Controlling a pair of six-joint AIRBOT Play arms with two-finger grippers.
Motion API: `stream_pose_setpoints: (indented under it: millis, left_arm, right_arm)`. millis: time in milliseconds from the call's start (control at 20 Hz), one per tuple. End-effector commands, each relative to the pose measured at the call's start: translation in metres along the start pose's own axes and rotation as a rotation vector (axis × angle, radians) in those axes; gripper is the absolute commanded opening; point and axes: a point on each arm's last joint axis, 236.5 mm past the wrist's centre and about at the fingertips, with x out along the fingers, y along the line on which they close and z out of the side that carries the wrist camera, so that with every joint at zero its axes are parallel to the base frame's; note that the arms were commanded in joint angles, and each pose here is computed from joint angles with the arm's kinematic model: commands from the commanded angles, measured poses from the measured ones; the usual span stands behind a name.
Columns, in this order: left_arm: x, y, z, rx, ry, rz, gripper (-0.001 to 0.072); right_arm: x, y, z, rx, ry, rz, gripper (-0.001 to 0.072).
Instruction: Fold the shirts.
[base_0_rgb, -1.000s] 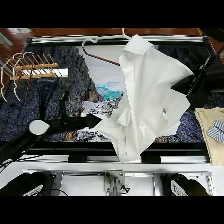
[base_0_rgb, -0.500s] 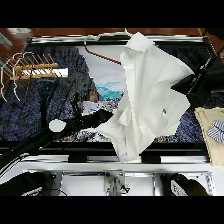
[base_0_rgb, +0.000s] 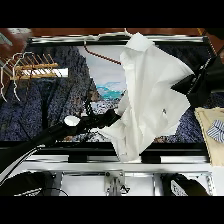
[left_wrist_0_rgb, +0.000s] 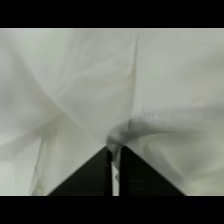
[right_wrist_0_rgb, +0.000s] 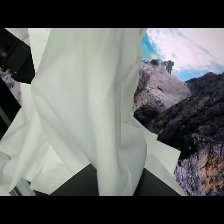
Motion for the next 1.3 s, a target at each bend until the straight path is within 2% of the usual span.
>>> stream_pose_setpoints:
  millis: [0,150,400,700,950,1250]
  left_arm:
    - [0.002,0.000,0.014,-0.023,-0.043,-0.002,0.0046]
    - [-0.017,-0.011,0.045,0.103,-0.109,-0.027,0.0045]
    - [-0.092,-0.035,0.134,0.142,-0.317,-0.094,0.0044]
    - [-0.160,-0.083,0.195,0.235,-0.390,-0.207,0.0044]
    - [-0.197,-0.137,0.222,0.326,-0.482,-0.281,0.0044]
    - [-0.224,-0.148,0.254,0.338,-0.581,-0.284,0.0043]
  right_arm:
    - [0.000,0.000,-0.002,-0.003,0.009,-0.001,0.0070]
    - [0.000,0.000,-0.003,-0.003,0.012,-0.002,0.0070]
    - [0.000,0.007,0.007,-0.009,-0.031,0.027,0.0070]
    - [-0.002,0.022,0.022,-0.018,-0.096,0.089,0.0070]
    - [-0.002,0.022,0.023,-0.035,-0.100,0.092,0.0070]
    - [-0.003,0.024,0.029,-0.048,-0.127,0.098,0.0070]
